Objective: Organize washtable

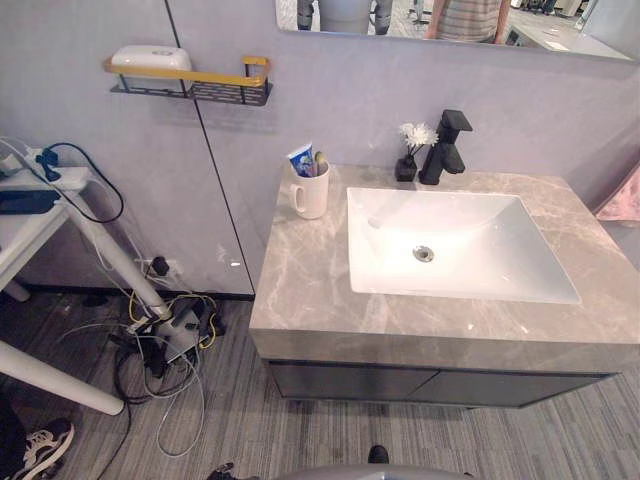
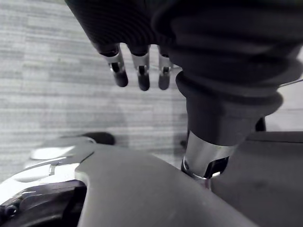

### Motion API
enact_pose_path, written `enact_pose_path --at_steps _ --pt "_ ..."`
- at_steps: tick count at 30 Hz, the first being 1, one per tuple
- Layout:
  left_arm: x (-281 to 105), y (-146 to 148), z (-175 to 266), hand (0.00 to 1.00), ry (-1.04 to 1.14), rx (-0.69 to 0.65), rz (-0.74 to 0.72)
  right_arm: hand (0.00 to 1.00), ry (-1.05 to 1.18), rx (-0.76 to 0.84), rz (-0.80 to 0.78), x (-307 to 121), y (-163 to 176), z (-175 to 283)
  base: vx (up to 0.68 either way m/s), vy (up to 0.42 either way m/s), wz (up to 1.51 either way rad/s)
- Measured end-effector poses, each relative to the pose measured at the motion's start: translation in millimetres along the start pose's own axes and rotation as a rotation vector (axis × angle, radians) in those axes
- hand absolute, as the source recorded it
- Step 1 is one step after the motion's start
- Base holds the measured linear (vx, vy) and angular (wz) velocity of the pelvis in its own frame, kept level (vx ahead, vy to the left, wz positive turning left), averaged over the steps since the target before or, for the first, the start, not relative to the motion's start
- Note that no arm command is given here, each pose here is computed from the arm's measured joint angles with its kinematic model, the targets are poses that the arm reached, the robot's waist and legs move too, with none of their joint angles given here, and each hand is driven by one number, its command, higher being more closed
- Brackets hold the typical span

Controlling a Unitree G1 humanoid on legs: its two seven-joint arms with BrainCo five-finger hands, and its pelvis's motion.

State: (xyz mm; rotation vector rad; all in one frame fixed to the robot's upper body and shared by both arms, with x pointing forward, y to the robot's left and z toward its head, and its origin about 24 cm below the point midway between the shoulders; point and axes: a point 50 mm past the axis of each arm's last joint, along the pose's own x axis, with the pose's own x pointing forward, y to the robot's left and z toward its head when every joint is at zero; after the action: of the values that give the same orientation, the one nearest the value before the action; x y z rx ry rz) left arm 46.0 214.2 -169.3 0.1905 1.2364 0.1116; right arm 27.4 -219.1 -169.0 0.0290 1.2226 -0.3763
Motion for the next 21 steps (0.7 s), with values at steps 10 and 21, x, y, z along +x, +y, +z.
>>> enact_pose_path --at_steps 10,21 --pt "2 1 7 0.00 -0.020 0.047 0.011 0.00 -0.020 -0.022 0.006 2 1 7 -0.02 -0.008 0.03" --pt "3 -3 13 0.00 -0.036 0.044 0.014 0.00 -0.051 -0.073 0.005 4 0 18 0.00 -0.004 -0.03"
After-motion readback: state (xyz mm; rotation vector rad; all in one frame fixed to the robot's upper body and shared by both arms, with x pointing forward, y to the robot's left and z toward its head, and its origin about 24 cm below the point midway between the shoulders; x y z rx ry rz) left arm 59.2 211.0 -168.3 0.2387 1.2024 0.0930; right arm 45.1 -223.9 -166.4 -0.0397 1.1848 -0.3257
